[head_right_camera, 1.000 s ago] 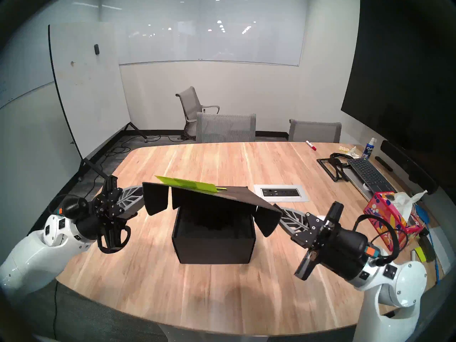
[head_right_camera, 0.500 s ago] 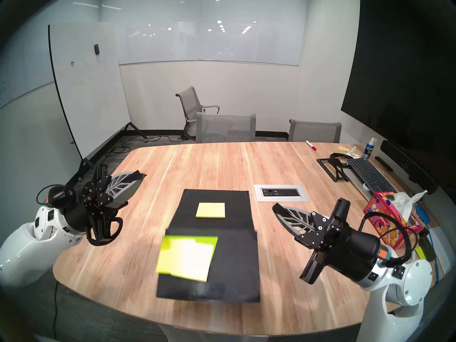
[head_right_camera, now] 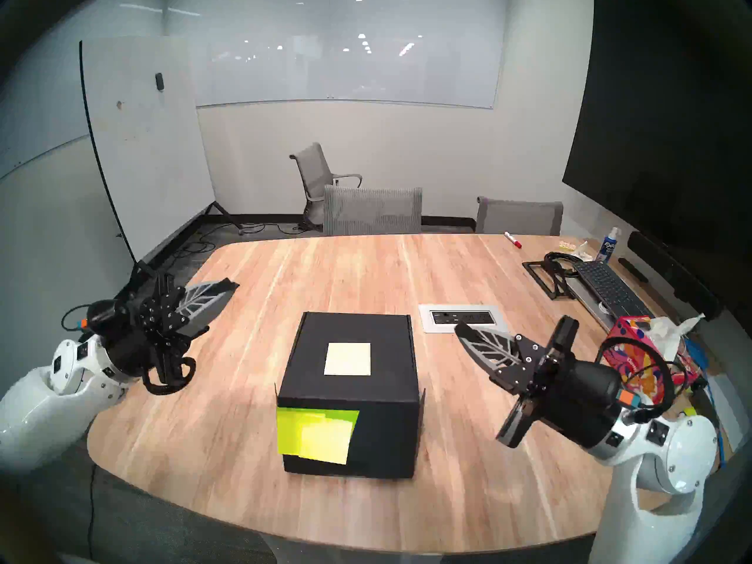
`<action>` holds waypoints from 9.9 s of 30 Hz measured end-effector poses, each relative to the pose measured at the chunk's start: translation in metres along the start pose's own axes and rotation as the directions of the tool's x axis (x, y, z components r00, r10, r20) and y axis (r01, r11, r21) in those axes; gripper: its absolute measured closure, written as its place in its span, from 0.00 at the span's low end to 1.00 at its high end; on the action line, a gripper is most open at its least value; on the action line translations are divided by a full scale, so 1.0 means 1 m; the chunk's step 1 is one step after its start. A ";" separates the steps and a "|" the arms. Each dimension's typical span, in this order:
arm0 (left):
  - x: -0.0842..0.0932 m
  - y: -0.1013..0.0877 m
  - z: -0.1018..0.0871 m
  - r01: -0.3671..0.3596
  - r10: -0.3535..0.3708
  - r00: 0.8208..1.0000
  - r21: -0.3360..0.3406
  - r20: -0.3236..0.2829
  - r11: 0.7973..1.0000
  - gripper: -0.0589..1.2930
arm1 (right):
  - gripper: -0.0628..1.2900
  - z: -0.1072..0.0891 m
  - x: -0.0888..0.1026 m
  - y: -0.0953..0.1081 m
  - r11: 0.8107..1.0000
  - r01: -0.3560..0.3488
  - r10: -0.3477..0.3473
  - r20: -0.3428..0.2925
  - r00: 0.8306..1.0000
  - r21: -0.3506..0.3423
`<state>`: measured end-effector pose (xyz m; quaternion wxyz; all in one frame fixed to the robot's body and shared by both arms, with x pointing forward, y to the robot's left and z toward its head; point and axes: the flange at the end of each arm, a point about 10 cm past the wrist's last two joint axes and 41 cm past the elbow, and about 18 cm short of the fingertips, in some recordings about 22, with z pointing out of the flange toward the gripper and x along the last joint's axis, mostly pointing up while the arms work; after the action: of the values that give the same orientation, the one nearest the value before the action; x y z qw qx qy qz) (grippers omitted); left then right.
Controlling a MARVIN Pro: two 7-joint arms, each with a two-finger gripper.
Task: Open the box and place the mouse inside
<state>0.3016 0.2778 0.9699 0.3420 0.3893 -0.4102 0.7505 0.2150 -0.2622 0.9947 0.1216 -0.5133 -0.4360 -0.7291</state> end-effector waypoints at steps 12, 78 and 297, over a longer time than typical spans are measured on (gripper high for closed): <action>-0.037 0.009 -0.033 0.008 -0.009 0.987 0.005 0.159 1.000 0.97 | 0.97 -0.001 -0.051 0.000 0.999 -0.039 0.038 0.154 0.987 0.005; -0.099 0.034 -0.069 0.012 0.040 0.931 -0.140 0.364 0.990 0.97 | 0.97 -0.001 -0.129 -0.021 0.985 -0.081 0.033 0.288 0.957 0.155; -0.129 0.078 -0.067 0.529 -0.432 0.802 -0.155 0.412 0.835 0.02 | 0.05 -0.010 -0.122 0.003 0.745 -0.567 0.433 0.392 0.812 0.351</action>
<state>0.2760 0.2780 0.8073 0.4894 0.5631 -0.4483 0.4924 0.2650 -0.3044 0.8909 0.3663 -0.6687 -0.4505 -0.4645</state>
